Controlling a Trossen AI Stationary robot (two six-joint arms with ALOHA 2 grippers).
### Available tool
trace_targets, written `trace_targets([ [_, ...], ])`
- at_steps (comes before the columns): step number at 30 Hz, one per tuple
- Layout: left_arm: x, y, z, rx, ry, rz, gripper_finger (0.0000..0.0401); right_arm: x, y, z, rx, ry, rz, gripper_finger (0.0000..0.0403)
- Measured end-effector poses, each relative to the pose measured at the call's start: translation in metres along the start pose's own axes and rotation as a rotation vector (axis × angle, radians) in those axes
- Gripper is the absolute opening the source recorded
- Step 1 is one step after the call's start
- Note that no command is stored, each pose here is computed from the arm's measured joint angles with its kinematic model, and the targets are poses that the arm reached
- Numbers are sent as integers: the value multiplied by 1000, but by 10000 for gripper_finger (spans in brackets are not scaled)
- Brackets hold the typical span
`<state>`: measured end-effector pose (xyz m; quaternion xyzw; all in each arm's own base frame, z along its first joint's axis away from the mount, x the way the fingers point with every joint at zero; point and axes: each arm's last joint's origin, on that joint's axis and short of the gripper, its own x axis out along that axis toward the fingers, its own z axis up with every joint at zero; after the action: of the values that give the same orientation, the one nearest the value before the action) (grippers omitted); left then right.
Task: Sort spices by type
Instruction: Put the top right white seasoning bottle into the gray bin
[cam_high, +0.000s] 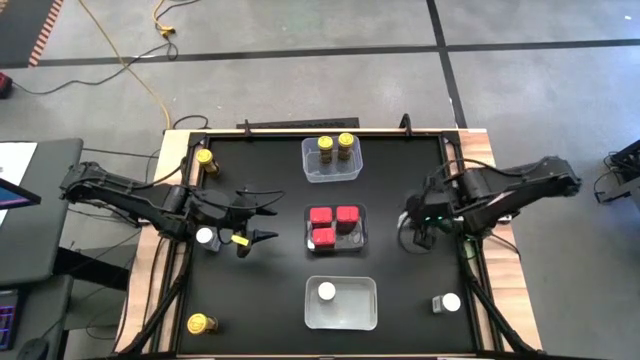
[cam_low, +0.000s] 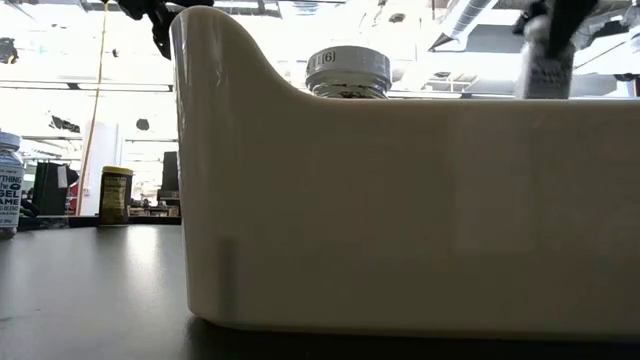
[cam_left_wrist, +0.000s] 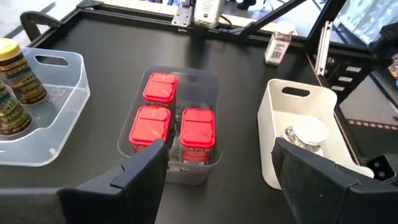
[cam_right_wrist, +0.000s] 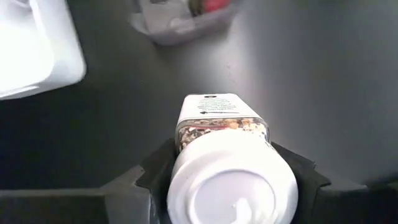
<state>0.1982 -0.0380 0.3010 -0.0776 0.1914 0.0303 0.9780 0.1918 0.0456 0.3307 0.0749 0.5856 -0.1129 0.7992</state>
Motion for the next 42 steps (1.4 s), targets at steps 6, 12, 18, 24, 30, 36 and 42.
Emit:
trace_targets([
  [6,0,0,-1,31,6,1,277,0,48,46,-94,76,-22,223],
  [12,0,0,-1,70,6,1,277,1,91,78,-151,45,12,223],
  [18,0,0,-1,89,6,1,277,21,127,98,-155,63,8,223],
  [24,0,0,-2,98,22,4,277,43,160,108,-140,73,9,223],
  [30,0,1,-2,75,22,4,277,53,182,111,-168,69,27,223],
  [36,0,1,-2,51,23,4,277,51,188,110,-176,49,50,223],
  [42,0,1,-2,31,23,4,277,51,193,105,-185,74,81,223],
])
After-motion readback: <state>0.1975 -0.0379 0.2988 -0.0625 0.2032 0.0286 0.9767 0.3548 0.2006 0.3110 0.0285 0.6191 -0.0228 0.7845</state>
